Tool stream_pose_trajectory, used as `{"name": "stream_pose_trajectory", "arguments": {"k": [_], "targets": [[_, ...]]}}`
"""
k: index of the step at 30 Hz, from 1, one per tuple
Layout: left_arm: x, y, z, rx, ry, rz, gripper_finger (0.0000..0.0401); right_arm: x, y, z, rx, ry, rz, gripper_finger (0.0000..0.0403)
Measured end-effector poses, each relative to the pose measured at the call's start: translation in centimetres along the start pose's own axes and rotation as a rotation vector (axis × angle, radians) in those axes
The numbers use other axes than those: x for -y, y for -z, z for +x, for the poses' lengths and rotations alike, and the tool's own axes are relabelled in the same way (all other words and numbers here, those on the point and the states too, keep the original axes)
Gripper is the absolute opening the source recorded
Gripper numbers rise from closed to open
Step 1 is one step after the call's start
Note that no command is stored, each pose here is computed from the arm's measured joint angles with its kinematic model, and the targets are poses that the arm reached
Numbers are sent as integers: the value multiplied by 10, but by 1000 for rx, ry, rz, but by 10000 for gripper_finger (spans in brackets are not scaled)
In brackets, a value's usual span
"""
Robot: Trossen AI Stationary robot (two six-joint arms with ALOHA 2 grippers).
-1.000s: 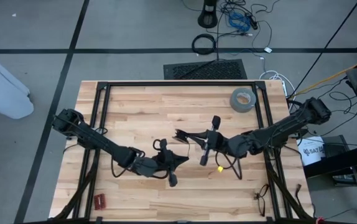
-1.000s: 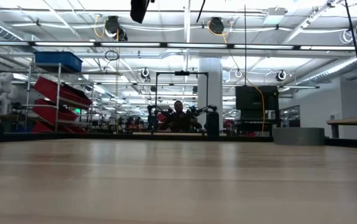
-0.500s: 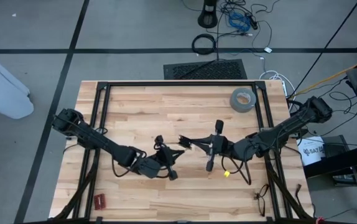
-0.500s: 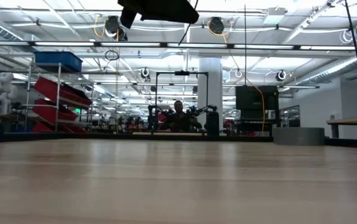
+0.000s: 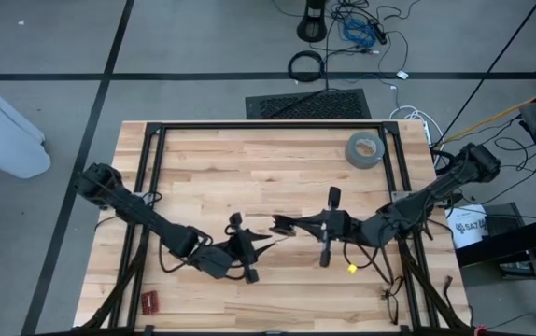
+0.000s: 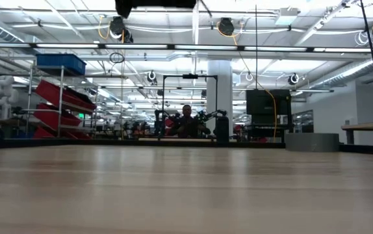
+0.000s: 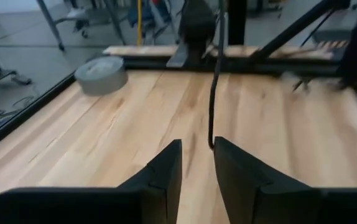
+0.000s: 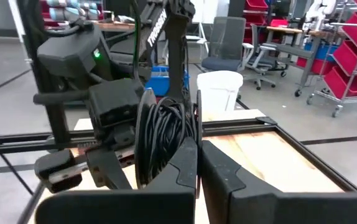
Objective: Coil cords
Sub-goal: Coil the black wire onto the spool
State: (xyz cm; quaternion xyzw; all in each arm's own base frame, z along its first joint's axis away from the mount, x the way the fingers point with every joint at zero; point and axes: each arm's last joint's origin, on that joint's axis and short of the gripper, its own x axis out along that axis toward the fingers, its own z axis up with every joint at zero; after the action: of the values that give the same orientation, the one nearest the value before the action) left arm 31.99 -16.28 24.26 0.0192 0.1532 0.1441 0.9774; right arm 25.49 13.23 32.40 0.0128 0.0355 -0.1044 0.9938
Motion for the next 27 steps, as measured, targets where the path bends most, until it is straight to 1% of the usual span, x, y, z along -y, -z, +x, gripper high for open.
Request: {"name": "stream_pose_trajectory", "arguments": {"k": [3, 8, 10, 15, 18, 22, 27], "targets": [[3, -6, -4, 44, 19, -4, 100, -1, -2, -3, 7, -9, 6, 0], [10, -15, -10, 128, 40, 59, 101, 0, -4, -5, 10, -12, 9, 0], [10, -17, -11, 147, 45, 42, 101, 0, -4, -5, 10, -11, 9, 0], [11, -22, -9, 182, 122, -99, 101, 0, -4, -5, 10, -10, -3, 0], [13, -24, -6, 213, 136, -153, 101, 0, -4, -5, 11, -11, -16, 0], [16, -25, 1, 296, 149, -241, 101, 0, -4, -5, 11, -10, -18, 0], [18, -23, 17, 422, 167, -332, 101, 0, -5, -5, 21, -11, -8, 0]]}}
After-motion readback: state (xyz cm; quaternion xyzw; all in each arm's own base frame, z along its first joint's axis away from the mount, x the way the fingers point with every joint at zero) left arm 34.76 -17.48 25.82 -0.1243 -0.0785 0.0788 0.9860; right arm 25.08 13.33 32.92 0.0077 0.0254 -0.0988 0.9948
